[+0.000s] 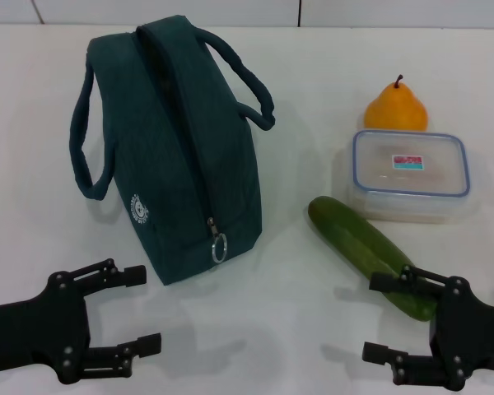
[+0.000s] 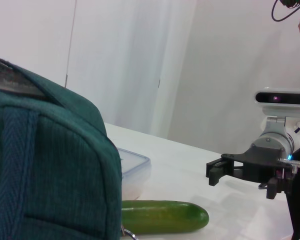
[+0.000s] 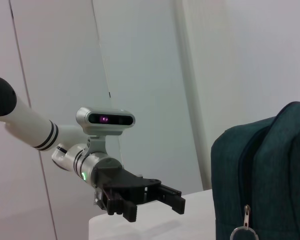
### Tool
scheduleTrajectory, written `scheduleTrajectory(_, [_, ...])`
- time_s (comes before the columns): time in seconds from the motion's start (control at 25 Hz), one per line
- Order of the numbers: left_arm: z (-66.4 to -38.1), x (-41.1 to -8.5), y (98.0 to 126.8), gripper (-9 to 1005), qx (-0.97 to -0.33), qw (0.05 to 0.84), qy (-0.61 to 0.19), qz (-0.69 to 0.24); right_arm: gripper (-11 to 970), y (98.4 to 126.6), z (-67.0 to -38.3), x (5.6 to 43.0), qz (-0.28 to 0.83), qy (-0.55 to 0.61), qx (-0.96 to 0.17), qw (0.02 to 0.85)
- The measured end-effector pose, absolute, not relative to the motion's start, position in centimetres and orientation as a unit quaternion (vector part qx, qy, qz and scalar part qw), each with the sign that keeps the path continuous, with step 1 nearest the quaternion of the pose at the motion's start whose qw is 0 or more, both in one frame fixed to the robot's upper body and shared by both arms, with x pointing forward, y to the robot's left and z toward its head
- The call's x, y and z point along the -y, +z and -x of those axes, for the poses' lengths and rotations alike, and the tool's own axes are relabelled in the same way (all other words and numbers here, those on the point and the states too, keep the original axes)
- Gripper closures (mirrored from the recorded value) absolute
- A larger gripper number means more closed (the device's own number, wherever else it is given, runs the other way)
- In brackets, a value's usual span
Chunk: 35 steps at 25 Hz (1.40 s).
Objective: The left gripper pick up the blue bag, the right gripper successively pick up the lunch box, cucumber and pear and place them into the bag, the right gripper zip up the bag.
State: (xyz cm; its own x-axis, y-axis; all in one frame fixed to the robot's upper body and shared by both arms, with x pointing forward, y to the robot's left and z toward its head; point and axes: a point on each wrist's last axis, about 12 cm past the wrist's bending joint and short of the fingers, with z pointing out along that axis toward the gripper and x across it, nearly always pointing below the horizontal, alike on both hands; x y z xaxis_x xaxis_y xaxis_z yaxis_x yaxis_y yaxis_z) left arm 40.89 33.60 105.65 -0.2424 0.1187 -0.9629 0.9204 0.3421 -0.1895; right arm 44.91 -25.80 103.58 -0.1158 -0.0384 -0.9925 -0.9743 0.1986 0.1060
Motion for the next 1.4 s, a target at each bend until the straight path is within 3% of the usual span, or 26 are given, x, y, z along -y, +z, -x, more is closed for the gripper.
scheduleTrajectory(0.6, [-41.2,-33.8,105.9,122,-0.681,0.464,-0.44,-0.357,144,103.6,-44.9,25.8,0.433,0.464,-0.585,0.506])
scheduleTrajectory(1.0, [-45.5,-36.0,109.4,123,-0.741,0.37,-0.541,-0.145,145,103.6,-45.0,25.7,0.432,0.465,-0.585,0.505])
scheduleTrajectory(1.4, [-49.6,-38.2,114.3,124,-0.775,0.353,-0.518,-0.075,145,103.6,-45.1,25.6,0.431,0.464,-0.587,0.504])
